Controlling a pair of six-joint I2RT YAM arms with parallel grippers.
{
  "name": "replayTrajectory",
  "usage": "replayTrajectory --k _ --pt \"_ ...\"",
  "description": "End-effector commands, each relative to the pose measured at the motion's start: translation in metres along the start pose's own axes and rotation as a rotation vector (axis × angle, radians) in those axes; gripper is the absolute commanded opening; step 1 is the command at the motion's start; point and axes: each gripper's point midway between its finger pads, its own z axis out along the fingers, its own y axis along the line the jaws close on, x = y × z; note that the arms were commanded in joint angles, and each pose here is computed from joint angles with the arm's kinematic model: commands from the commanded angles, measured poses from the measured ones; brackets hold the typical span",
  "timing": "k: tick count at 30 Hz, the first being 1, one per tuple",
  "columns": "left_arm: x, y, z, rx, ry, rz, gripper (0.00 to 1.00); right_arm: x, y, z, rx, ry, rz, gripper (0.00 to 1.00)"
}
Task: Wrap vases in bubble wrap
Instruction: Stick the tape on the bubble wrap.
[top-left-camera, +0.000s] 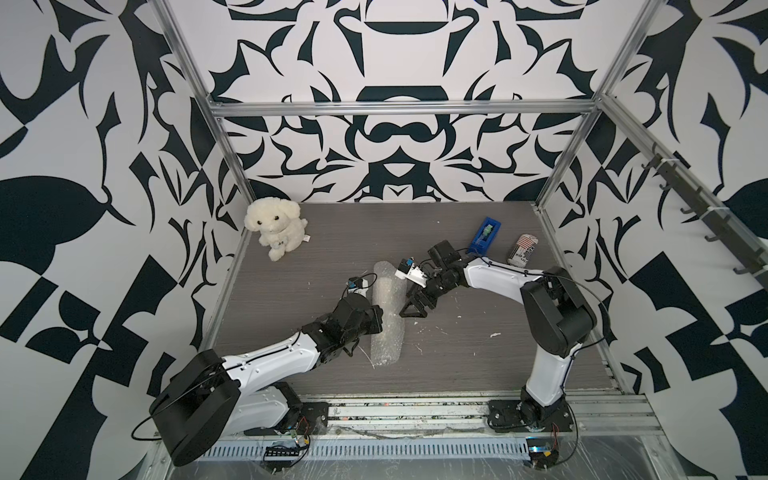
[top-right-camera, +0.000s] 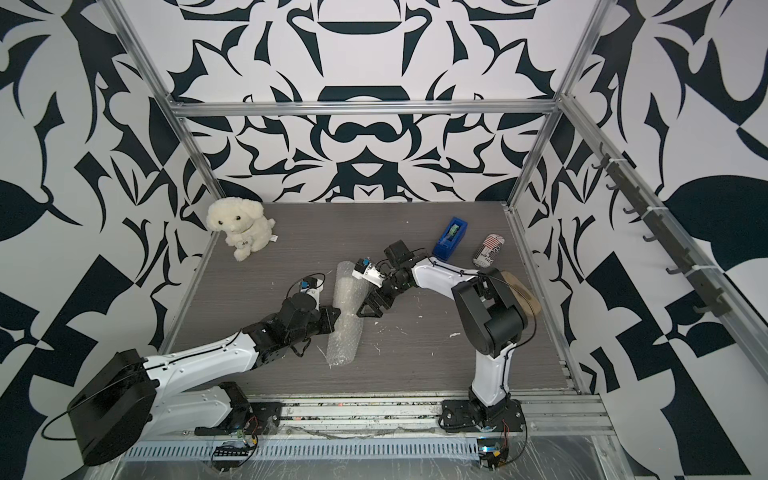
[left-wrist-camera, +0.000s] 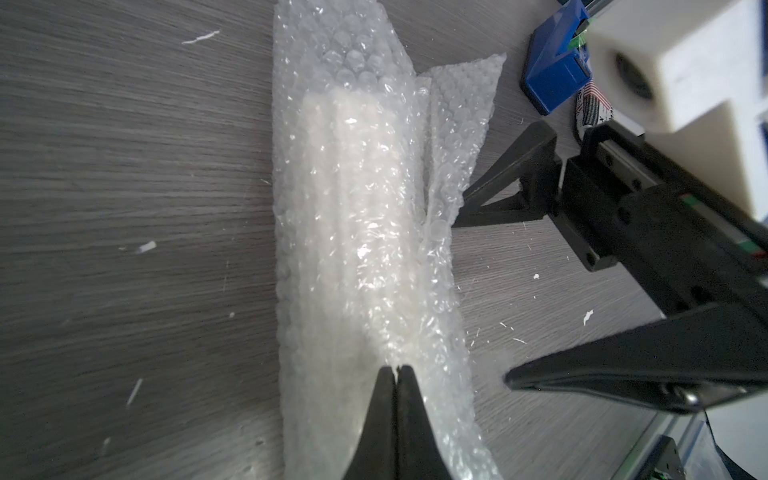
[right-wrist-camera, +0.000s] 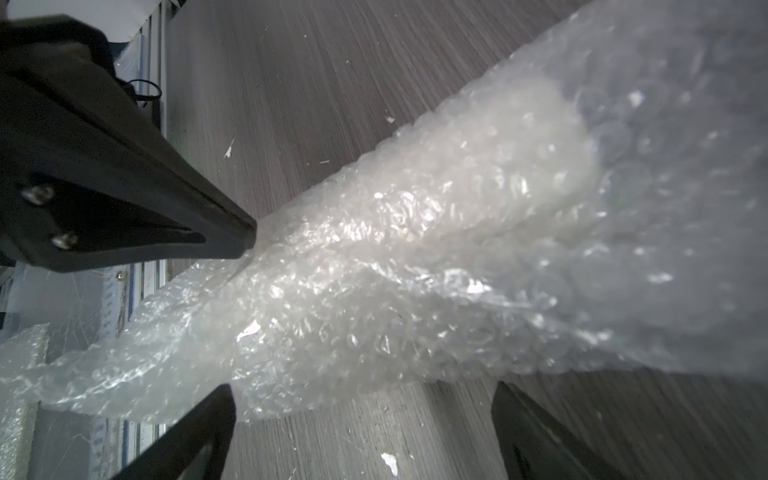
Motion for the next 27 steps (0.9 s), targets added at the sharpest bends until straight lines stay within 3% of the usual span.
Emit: replayTrajectory --k 1,7,11,15,21,27 --pt "0.008 0.013 0.0 -0.034 0.004 0.015 0.0 -0.024 0.001 -0.01 0.059 -0.11 0.002 1.0" --pt "0.007 0.013 0.001 -0.033 -0.004 0.013 0.0 -0.025 -0.012 -0.007 0.145 -0.15 0.149 1.0" --pt "0.006 0.013 0.002 -0.039 -0.005 0.015 0.0 -0.025 -0.028 -0.01 0.219 -0.175 0.323 1.0" --pt "0.006 0.012 0.0 -0.023 -0.014 0.005 0.0 -0.025 -0.029 -0.003 0.188 -0.194 0.484 1.0" --pt "0.004 0.01 0.0 -0.012 -0.022 -0.006 0.0 -0.035 -0.013 -0.001 0.182 -0.307 0.508 1.0" --pt "0.005 0.011 0.0 -0.016 -0.017 -0.005 0.0 -0.039 0.006 -0.007 0.241 -0.307 0.514 1.0"
